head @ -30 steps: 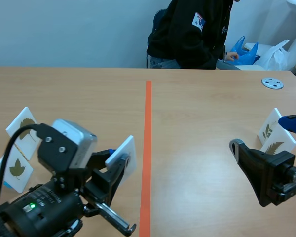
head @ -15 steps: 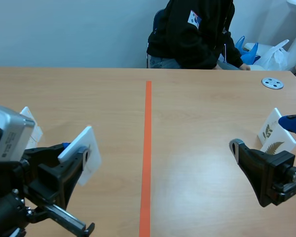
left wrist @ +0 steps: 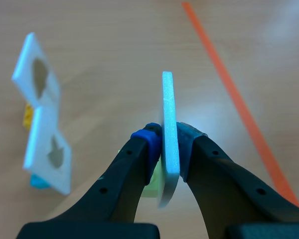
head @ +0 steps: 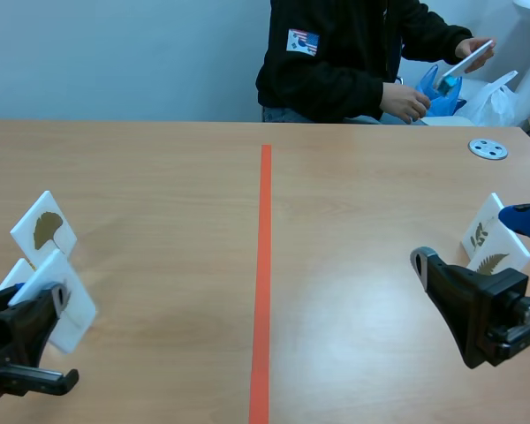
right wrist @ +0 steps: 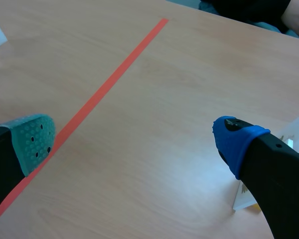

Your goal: Sort the leaf by its shape. The table is split by an orange tape line. A compound leaf with several leaflets goes to the left side, a simple leaf with one blade goes to the right side. Return to the home posture when a red brick is placed on the table.

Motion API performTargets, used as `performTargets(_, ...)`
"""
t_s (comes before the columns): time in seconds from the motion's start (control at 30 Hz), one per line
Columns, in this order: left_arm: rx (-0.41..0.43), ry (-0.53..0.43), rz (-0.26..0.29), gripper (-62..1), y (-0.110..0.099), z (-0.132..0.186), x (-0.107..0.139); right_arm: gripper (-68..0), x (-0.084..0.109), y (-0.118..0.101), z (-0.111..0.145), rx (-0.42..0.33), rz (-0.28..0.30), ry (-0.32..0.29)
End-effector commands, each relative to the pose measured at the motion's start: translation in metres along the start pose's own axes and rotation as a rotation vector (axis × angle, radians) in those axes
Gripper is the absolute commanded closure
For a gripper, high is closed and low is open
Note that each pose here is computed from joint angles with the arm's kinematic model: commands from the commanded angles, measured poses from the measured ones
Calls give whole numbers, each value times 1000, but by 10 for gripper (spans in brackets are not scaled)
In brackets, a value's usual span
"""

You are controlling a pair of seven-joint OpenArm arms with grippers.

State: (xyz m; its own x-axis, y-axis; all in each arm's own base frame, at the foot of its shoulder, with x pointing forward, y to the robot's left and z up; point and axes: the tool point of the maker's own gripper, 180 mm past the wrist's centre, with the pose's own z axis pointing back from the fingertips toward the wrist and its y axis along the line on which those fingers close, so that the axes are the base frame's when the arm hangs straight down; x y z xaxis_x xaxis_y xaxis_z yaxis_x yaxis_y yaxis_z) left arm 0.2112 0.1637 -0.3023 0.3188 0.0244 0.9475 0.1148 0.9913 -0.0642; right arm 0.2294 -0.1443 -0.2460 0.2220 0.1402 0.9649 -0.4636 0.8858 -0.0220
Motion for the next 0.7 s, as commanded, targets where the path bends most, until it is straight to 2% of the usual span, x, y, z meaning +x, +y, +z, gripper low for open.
performTargets(0.0, 16, -32, 10, -55, 6, -4, 5, -679, 14, -7, -1, -7, 18, -45)
performTargets(0.17, 75, -38, 35, -55, 27, -7, -9, -679, 14, -7, -1, -7, 19, -45)
performTargets(0.4, 117, -85, 46, -55, 40, -9, -18, -679, 14, -7, -1, -8, 18, -46)
performTargets(0.67, 169, -92, 68, -55, 52, -6, -40, -679, 14, -7, -1, -8, 18, -46)
